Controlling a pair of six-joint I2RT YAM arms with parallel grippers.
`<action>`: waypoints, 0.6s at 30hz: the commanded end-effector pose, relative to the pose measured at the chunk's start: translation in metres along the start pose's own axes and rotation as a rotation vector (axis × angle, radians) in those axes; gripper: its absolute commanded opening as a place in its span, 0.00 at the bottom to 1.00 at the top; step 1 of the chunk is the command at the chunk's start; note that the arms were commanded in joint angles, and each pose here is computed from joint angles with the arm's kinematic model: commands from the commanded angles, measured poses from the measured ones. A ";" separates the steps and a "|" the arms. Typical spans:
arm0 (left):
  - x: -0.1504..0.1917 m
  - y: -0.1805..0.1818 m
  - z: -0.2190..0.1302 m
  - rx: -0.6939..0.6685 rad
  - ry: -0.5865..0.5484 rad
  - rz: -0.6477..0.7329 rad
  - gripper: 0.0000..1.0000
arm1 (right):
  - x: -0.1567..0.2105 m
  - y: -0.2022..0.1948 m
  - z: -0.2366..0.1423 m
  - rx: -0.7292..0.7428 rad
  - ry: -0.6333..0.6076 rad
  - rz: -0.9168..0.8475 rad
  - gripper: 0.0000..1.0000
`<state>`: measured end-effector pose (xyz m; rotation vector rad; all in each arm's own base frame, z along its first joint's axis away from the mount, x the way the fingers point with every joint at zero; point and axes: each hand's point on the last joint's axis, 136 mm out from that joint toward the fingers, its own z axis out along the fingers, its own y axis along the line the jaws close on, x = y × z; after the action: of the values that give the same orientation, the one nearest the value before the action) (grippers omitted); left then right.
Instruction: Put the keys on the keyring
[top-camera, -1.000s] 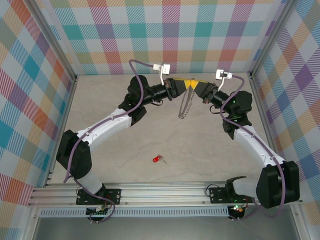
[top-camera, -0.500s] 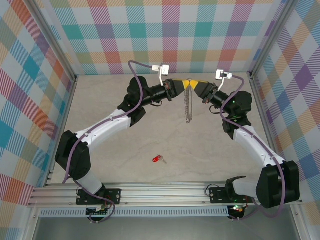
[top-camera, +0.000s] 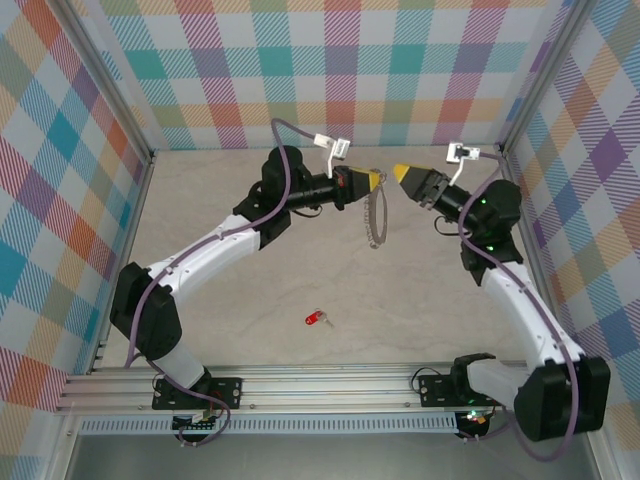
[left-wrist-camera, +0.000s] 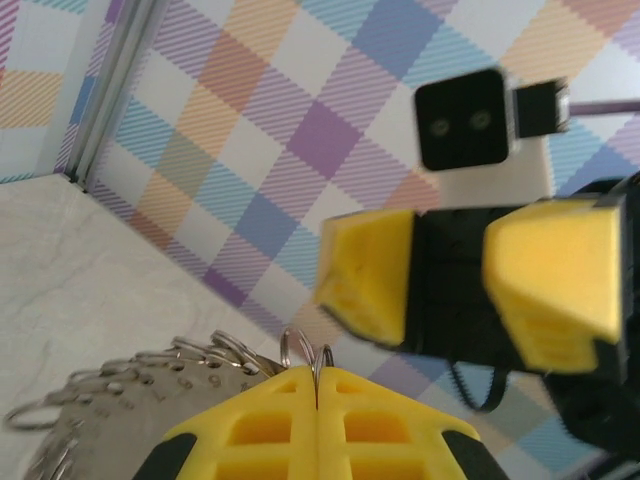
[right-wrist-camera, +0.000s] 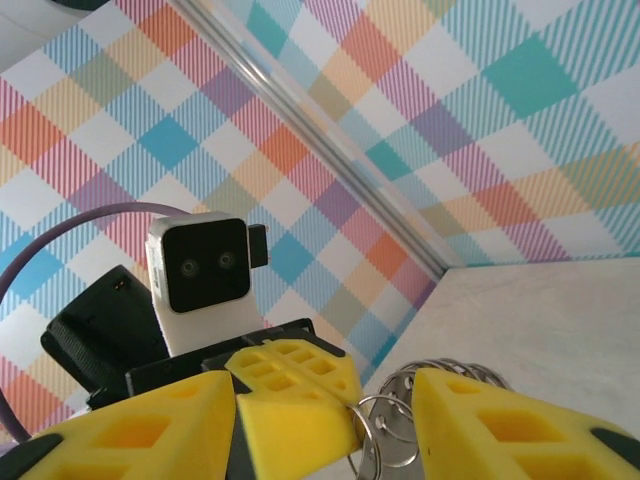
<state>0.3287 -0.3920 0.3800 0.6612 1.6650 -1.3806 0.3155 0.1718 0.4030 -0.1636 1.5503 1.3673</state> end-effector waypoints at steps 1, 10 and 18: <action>-0.025 -0.040 -0.017 0.074 0.022 0.170 0.00 | 0.002 0.021 -0.014 0.013 0.051 -0.066 0.51; -0.021 -0.056 -0.017 0.148 0.161 0.256 0.00 | 0.025 0.031 -0.025 -0.059 0.125 -0.140 0.44; -0.018 -0.059 -0.016 0.168 0.194 0.271 0.00 | 0.031 0.044 -0.026 -0.146 0.163 -0.133 0.36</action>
<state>0.2882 -0.3907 0.4206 1.0559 1.5839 -1.3014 0.2675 0.1787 0.3981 -0.3909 1.5878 1.3649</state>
